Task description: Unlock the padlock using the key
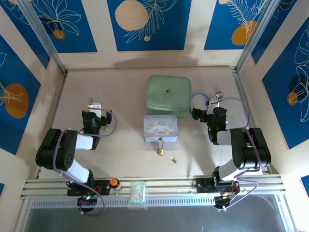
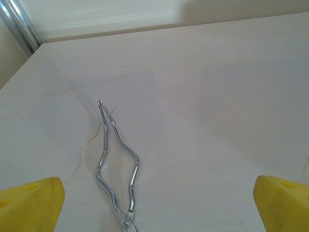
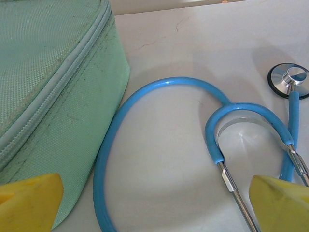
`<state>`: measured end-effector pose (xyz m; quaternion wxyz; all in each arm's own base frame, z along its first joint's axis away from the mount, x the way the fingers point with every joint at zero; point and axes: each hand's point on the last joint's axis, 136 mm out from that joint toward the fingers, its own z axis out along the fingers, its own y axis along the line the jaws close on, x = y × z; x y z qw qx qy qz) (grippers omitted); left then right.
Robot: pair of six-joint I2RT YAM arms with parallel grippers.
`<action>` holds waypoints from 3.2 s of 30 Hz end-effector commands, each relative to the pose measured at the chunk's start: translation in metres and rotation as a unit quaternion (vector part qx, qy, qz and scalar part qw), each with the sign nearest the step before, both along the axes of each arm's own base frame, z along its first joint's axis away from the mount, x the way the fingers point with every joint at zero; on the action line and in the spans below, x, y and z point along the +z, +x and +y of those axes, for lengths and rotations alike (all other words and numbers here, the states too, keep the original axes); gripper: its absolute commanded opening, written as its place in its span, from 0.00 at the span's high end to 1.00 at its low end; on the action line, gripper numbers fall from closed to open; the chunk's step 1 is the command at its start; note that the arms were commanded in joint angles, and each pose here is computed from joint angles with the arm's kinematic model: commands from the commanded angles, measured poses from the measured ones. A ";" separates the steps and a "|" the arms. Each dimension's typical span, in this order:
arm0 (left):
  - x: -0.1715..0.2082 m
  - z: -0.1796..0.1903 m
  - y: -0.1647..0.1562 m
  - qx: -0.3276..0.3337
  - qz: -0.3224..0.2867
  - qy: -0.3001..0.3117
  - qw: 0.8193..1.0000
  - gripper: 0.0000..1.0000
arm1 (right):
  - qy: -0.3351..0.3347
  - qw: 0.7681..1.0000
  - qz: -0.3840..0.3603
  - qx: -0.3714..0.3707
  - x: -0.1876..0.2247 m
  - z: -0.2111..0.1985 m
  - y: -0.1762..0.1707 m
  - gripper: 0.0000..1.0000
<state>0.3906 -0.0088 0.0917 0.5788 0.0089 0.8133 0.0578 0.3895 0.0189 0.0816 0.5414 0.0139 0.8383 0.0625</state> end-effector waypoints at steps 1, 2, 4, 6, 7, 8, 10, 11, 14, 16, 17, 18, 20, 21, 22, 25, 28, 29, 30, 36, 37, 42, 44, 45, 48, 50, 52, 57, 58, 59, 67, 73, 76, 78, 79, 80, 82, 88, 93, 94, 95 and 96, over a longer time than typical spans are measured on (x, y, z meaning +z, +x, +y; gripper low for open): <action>0.023 0.011 -0.003 0.026 -0.023 -0.005 0.999 0.00 | 0.001 1.000 -0.027 -0.009 0.027 -0.004 0.006 0.01; 0.028 0.015 -0.005 0.035 -0.023 -0.005 0.999 0.00 | 0.001 1.000 -0.025 -0.012 0.030 -0.004 0.005 0.01; 0.041 0.018 -0.009 0.046 -0.025 -0.004 0.999 0.00 | 0.002 1.000 -0.023 -0.018 0.040 -0.006 0.001 0.01; 0.050 0.026 -0.013 0.076 -0.009 -0.022 0.997 0.00 | 0.005 0.999 -0.023 -0.021 0.050 -0.007 -0.003 0.01; 0.053 0.031 -0.017 0.100 0.000 -0.043 0.994 0.00 | 0.010 0.999 -0.024 -0.024 0.056 -0.007 -0.005 0.01; 0.057 0.032 -0.020 0.107 0.004 -0.055 0.993 0.00 | 0.017 0.999 -0.024 -0.024 0.061 -0.006 -0.008 0.01; 0.066 0.027 -0.025 0.102 -0.007 -0.090 0.991 0.00 | 0.035 0.999 -0.027 -0.017 0.074 -0.002 -0.015 0.01; 0.068 0.027 -0.029 0.109 -0.013 -0.118 0.987 0.00 | 0.044 0.999 -0.023 -0.015 0.080 0.000 -0.018 0.01; 0.076 0.025 -0.042 0.121 -0.038 -0.199 0.972 0.00 | 0.107 0.992 0.015 -0.059 0.093 -0.005 -0.035 0.01; 0.082 0.008 -0.044 0.083 -0.034 -0.250 0.964 0.00 | 0.151 0.984 0.057 -0.076 0.091 -0.004 -0.048 0.01; 0.083 -0.001 -0.044 0.065 -0.023 -0.271 0.960 0.00 | 0.165 0.982 0.075 -0.048 0.092 0.004 -0.054 0.01; 0.084 -0.012 -0.045 0.043 -0.012 -0.300 0.953 0.00 | 0.181 0.979 0.091 -0.033 0.092 0.010 -0.060 0.01; 0.086 -0.030 -0.051 0.011 0.009 -0.350 0.937 0.00 | 0.207 0.970 0.123 -0.021 0.087 0.020 -0.073 0.01; 0.088 -0.039 -0.056 -0.006 0.014 -0.375 0.927 0.00 | 0.221 0.965 0.142 -0.013 0.084 0.026 -0.081 0.01; 0.092 -0.048 -0.060 -0.025 0.016 -0.397 0.917 0.00 | 0.231 0.959 0.162 -0.012 0.080 0.031 -0.089 0.01; 0.091 -0.061 -0.071 -0.024 0.057 -0.432 0.900 0.00 | 0.227 0.952 0.205 -0.003 0.069 0.045 -0.111 0.01; 0.077 -0.079 -0.087 -0.021 0.125 -0.426 0.896 0.00 | 0.223 0.945 0.240 0.016 0.057 0.062 -0.131 0.01; 0.074 -0.087 -0.090 -0.027 0.141 -0.425 0.894 0.00 | 0.222 0.943 0.249 0.022 0.053 0.067 -0.136 0.01; 0.070 -0.099 -0.094 -0.040 0.157 -0.424 0.891 0.00 | 0.216 0.940 0.260 0.039 0.048 0.077 -0.144 0.01; 0.057 -0.160 -0.122 -0.094 0.225 -0.408 0.880 0.00 | 0.157 0.929 0.325 0.077 0.023 0.109 -0.182 0.05; 0.055 -0.169 -0.127 -0.100 0.230 -0.409 0.878 0.00 | 0.146 0.927 0.334 0.085 0.018 0.114 -0.189 0.06; 0.044 -0.203 -0.154 -0.113 0.258 -0.430 0.858 0.00 | 0.112 0.913 0.379 0.105 -0.005 0.130 -0.219 0.18; 0.042 -0.209 -0.163 -0.112 0.261 -0.422 0.861 0.00 | 0.107 0.905 0.393 0.123 -0.012 0.140 -0.229 0.25; 0.040 -0.212 -0.169 -0.110 0.261 -0.418 0.863 0.00 | 0.098 0.903 0.395 0.138 -0.015 0.146 -0.235 0.26; 0.035 -0.219 -0.181 -0.107 0.265 -0.425 0.859 0.00 | 0.063 0.900 0.405 0.148 -0.027 0.153 -0.246 0.31; 0.032 -0.227 -0.186 -0.113 0.271 -0.437 0.850 0.00 | 0.049 0.895 0.417 0.148 -0.034 0.156 -0.252 0.35; 0.030 -0.233 -0.190 -0.116 0.277 -0.437 0.848 0.00 | 0.033 0.894 0.422 0.148 -0.039 0.158 -0.255 0.38; 0.028 -0.246 -0.194 -0.133 0.285 -0.428 0.847 0.00 | 0.011 0.888 0.427 0.170 -0.045 0.175 -0.260 0.42; 0.028 -0.248 -0.195 -0.137 0.284 -0.433 0.844 0.00 | 0.010 0.886 0.431 0.173 -0.046 0.177 -0.261 0.43; 0.027 -0.250 -0.195 -0.139 0.285 -0.437 0.841 0.00 | 0.008 0.883 0.435 0.174 -0.048 0.179 -0.261 0.42; 0.019 -0.241 -0.199 -0.127 0.284 -0.425 0.850 0.00 | -0.007 0.876 0.441 0.194 -0.054 0.193 -0.273 0.48; 0.011 -0.239 -0.202 -0.121 0.292 -0.423 0.849 0.00 | -0.029 0.882 0.434 0.181 -0.052 0.190 -0.270 0.51; 0.008 -0.239 -0.202 -0.117 0.293 -0.424 0.849 0.00 | -0.044 0.882 0.436 0.173 -0.056 0.184 -0.265 0.54; 0.007 -0.239 -0.202 -0.117 0.293 -0.424 0.849 0.00 | -0.048 0.882 0.432 0.179 -0.057 0.185 -0.264 0.55; 0.007 -0.240 -0.203 -0.117 0.294 -0.424 0.849 0.00 | -0.050 0.882 0.432 0.179 -0.058 0.185 -0.264 0.55; 0.006 -0.240 -0.202 -0.116 0.294 -0.424 0.849 0.00 | -0.054 0.882 0.434 0.176 -0.059 0.183 -0.263 0.56; 0.004 -0.239 -0.203 -0.113 0.294 -0.422 0.850 0.00 | -0.067 0.880 0.437 0.172 -0.061 0.181 -0.263 0.58; 0.001 -0.239 -0.201 -0.107 0.295 -0.420 0.852 0.00 | -0.079 0.873 0.444 0.188 -0.066 0.185 -0.268 0.66; -0.002 -0.238 -0.201 -0.102 0.297 -0.421 0.851 0.00 | -0.114 0.863 0.462 0.171 -0.077 0.180 -0.278 0.74; -0.001 -0.238 -0.201 -0.102 0.296 -0.421 0.851 0.00 | -0.118 0.861 0.464 0.170 -0.080 0.179 -0.278 0.77; -0.001 -0.238 -0.201 -0.102 0.295 -0.421 0.851 0.00 | -0.121 0.860 0.466 0.169 -0.083 0.179 -0.279 0.78; -0.002 -0.237 -0.201 -0.100 0.295 -0.421 0.852 0.00 | -0.125 0.859 0.466 0.172 -0.085 0.180 -0.279 0.78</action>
